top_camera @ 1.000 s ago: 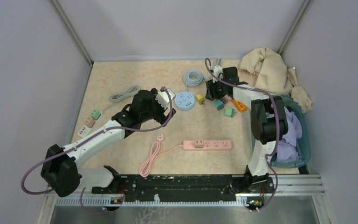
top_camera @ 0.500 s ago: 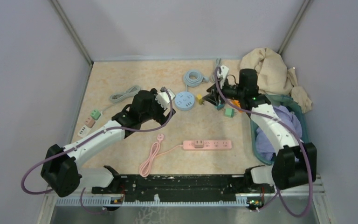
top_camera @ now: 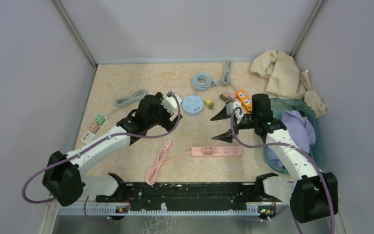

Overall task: Pull the plug off the socket
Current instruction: Remove the plug from the socket.

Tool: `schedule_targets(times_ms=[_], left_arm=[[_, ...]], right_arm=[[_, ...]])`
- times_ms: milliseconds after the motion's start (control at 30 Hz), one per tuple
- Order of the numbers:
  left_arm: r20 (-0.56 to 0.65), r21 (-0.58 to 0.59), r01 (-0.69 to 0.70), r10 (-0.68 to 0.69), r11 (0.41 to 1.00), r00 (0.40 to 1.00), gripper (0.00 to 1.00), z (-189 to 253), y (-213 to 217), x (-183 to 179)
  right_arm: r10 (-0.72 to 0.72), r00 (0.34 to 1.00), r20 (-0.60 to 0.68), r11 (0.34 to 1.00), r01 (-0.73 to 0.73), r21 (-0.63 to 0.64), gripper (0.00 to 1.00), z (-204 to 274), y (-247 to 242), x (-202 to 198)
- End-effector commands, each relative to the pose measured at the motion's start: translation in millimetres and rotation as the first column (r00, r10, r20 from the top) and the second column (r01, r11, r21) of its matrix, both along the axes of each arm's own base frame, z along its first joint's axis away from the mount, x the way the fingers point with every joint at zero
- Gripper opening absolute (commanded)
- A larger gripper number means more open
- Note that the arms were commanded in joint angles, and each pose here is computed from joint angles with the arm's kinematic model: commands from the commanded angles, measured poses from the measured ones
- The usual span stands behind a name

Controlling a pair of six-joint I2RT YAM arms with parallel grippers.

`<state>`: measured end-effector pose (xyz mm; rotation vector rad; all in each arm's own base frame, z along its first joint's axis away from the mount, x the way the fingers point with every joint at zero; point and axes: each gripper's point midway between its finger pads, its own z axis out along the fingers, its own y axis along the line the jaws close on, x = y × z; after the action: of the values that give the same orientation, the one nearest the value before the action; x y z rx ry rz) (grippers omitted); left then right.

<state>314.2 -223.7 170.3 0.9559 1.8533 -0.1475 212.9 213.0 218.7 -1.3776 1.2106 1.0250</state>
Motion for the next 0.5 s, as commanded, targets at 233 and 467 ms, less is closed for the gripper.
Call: schedule_targets(times_ms=[233, 467], left_arm=[[0.075, 0.011, -0.010, 0.009, 1.000, 0.997, 1.00, 18.8, 10.9, -1.6], [0.089, 0.028, -0.024, 0.022, 0.999, 0.996, 1.00, 18.2, 15.3, 0.2]], right_arm=[[0.051, 0.994, 0.098, 0.997, -0.044, -0.071, 0.77, -37.7, 5.6, -12.8], [0.095, 0.986, 0.137, 0.982, -0.069, -0.178, 0.78, -61.9, 17.0, -20.5]])
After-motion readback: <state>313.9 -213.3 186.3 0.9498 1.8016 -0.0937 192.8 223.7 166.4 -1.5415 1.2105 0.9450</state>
